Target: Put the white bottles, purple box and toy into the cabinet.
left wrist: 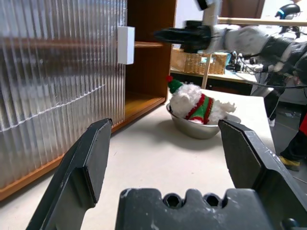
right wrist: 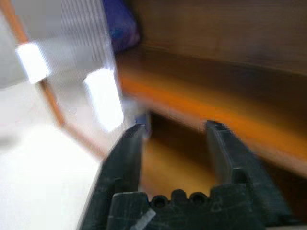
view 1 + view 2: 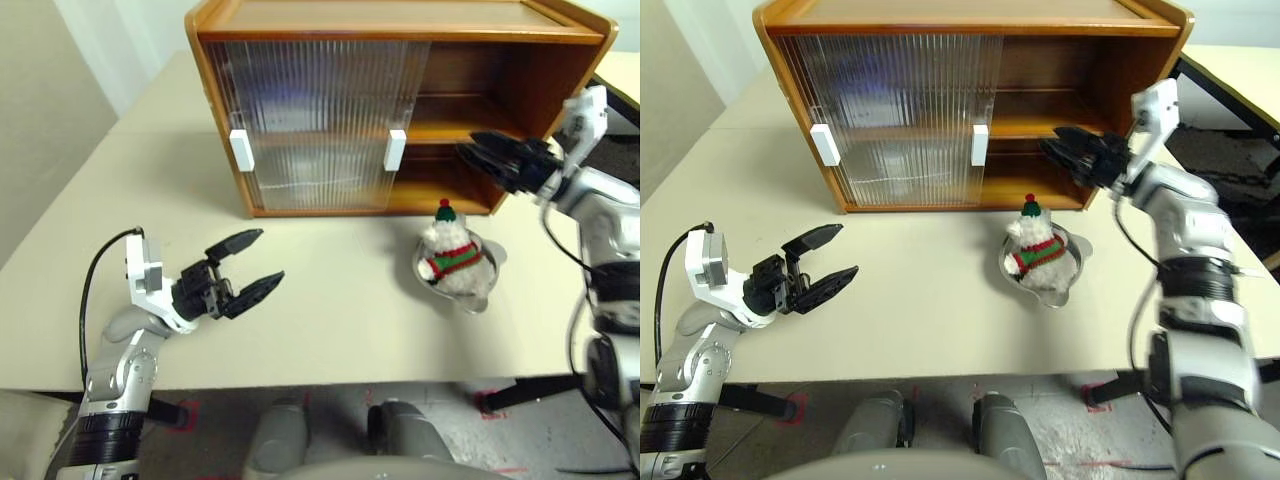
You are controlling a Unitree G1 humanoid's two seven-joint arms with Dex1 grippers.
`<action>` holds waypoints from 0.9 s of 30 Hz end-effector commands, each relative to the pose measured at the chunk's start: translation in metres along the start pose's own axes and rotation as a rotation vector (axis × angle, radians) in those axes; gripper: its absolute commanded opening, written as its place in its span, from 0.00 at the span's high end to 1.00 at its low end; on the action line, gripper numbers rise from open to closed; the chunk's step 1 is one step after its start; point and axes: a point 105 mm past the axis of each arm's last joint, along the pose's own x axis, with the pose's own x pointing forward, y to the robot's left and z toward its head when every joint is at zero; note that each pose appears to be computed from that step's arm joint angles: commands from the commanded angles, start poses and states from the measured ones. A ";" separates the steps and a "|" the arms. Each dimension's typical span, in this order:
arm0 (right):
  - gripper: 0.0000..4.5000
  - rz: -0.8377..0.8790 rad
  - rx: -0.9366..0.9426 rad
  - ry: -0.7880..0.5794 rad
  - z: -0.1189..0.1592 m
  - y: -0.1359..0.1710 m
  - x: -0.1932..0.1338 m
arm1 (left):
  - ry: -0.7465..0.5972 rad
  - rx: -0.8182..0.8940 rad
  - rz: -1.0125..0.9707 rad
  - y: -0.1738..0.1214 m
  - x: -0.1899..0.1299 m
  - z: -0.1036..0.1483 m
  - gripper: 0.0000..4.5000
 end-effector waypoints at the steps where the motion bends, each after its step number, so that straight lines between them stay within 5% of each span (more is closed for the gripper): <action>1: 0.12 0.092 0.073 0.126 -0.002 0.019 -0.020 | 0.019 0.011 -0.026 0.001 0.001 -0.002 0.00; 3: 0.01 0.130 0.124 0.208 -0.007 0.031 -0.029 | 0.020 0.013 -0.029 0.002 0.001 -0.001 0.00; 11: 0.01 0.126 0.269 0.510 -0.040 0.068 -0.046 | 0.012 0.020 -0.052 0.005 0.007 -0.001 0.00; 27: 0.01 -0.017 0.333 0.607 -0.074 0.066 -0.038 | 0.010 0.019 -0.055 0.000 0.010 -0.001 0.00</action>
